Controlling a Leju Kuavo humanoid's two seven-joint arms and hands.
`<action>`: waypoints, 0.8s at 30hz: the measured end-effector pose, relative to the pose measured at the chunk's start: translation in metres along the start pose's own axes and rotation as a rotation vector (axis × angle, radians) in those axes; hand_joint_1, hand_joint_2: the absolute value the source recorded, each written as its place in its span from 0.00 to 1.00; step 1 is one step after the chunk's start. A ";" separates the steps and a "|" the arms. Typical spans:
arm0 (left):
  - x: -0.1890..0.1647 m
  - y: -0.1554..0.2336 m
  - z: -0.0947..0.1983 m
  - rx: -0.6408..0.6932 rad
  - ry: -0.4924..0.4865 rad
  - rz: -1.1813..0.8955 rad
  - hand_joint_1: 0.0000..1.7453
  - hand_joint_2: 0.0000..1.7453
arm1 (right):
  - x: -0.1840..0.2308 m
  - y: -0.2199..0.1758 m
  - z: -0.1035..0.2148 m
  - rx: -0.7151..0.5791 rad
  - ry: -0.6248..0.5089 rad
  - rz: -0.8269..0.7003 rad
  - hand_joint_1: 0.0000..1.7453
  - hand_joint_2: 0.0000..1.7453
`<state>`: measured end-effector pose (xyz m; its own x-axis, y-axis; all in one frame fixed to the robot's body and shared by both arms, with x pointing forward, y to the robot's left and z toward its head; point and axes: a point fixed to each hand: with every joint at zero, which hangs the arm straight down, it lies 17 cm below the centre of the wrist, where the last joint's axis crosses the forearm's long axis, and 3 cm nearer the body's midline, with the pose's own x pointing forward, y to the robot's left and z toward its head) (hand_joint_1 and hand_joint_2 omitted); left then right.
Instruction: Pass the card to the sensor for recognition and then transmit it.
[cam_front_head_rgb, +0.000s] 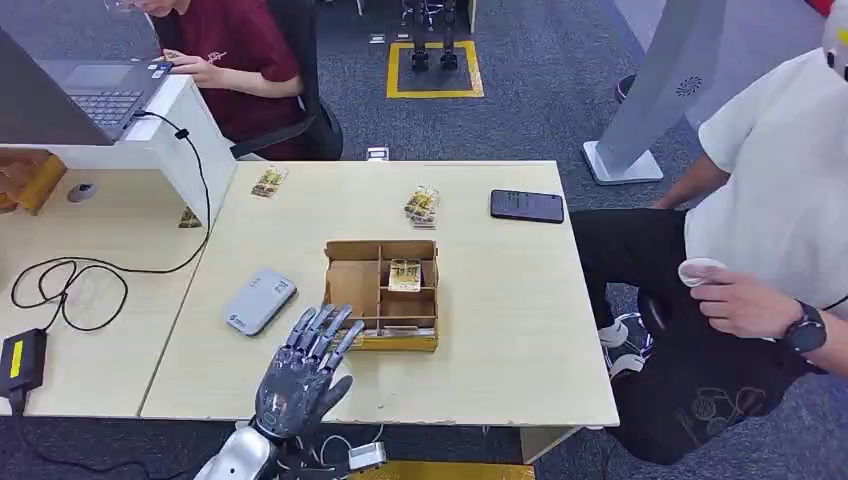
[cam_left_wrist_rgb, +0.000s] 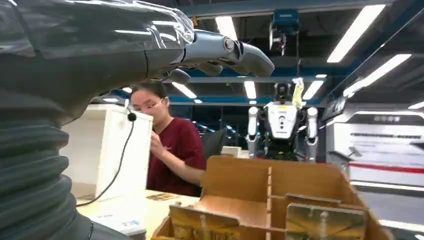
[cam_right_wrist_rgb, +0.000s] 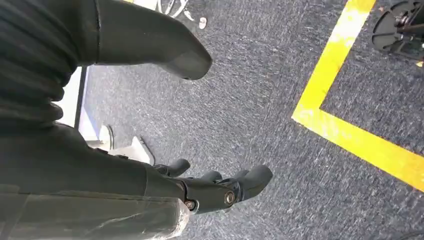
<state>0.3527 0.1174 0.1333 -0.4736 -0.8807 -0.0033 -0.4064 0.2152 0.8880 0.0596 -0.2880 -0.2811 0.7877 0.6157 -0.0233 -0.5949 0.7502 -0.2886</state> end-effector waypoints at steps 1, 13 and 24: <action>-0.004 -0.003 0.000 -0.006 0.020 -0.001 0.00 1.00 | 0.000 0.000 0.000 0.002 0.000 0.000 0.00 1.00; -0.010 -0.025 0.003 -0.059 0.023 -0.005 0.00 1.00 | 0.001 -0.001 0.000 -0.002 0.000 0.000 0.00 1.00; -0.022 -0.039 0.005 -0.088 0.052 0.011 0.00 1.00 | 0.001 -0.002 0.000 -0.005 0.002 0.002 0.00 1.00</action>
<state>0.3749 0.1311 0.0967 -0.4351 -0.8999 0.0286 -0.3298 0.1889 0.9249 0.0618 -0.2889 -0.2807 0.7870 0.6165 -0.0255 -0.5954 0.7480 -0.2932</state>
